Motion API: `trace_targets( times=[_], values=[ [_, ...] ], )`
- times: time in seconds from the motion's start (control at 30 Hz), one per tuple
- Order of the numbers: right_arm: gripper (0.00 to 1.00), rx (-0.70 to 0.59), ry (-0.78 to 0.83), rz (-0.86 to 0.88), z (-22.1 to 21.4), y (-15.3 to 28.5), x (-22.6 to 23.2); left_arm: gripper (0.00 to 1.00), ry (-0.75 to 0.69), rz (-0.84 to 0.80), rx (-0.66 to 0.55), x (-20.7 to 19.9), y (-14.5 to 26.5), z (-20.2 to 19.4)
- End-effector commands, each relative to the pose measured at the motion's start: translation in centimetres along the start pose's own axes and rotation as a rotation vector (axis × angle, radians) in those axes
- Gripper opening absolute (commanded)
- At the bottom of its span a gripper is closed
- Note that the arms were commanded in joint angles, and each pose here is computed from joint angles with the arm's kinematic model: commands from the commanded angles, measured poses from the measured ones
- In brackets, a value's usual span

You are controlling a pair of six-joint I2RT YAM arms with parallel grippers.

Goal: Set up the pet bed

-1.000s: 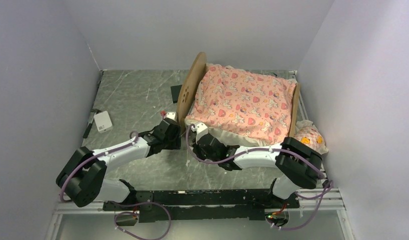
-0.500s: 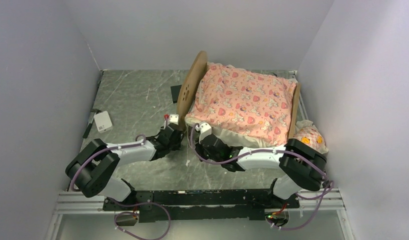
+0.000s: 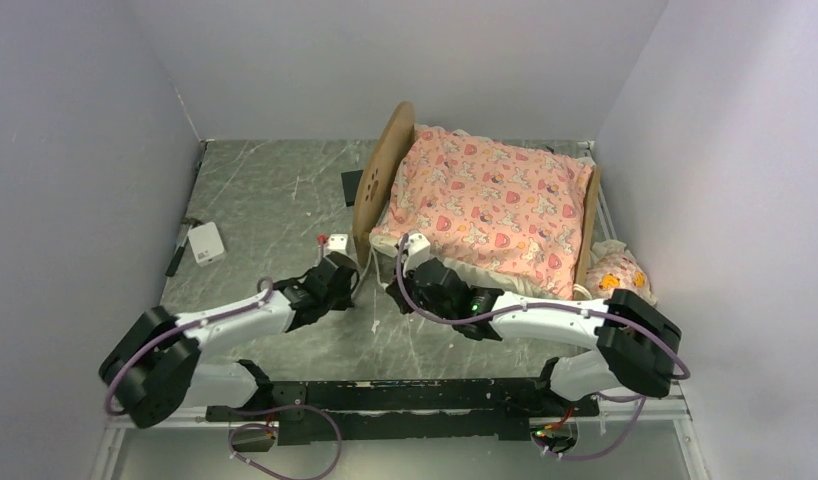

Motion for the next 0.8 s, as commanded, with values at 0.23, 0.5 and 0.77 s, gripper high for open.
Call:
trace_targets(
  times=[0.23,0.5,0.77],
  values=[
    [0.00,-0.154,0.042,0.051,8.5,2.7,1.0,0.00,0.191,-0.029,0.107,1.1,6.0,-0.5],
    [0.00,-0.298,0.099,-0.008,20.8,2.2,-0.2,0.00,0.242,0.070,-0.012,2.1,7.8,1.5],
    [0.00,-0.371,0.188,0.028,28.6,-2.1,0.3,0.00,0.326,0.072,-0.034,2.6,7.8,2.2]
  ],
)
Point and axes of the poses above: each gripper's point midway between its finger pads, its own y axis back along the fingers, its own x axis along the line the jaws close on, z = x × y, the point moved 8 cm from there along y, back along the fingers, and after that the axes turned 15 degrees about y, right-handed, at the moved point
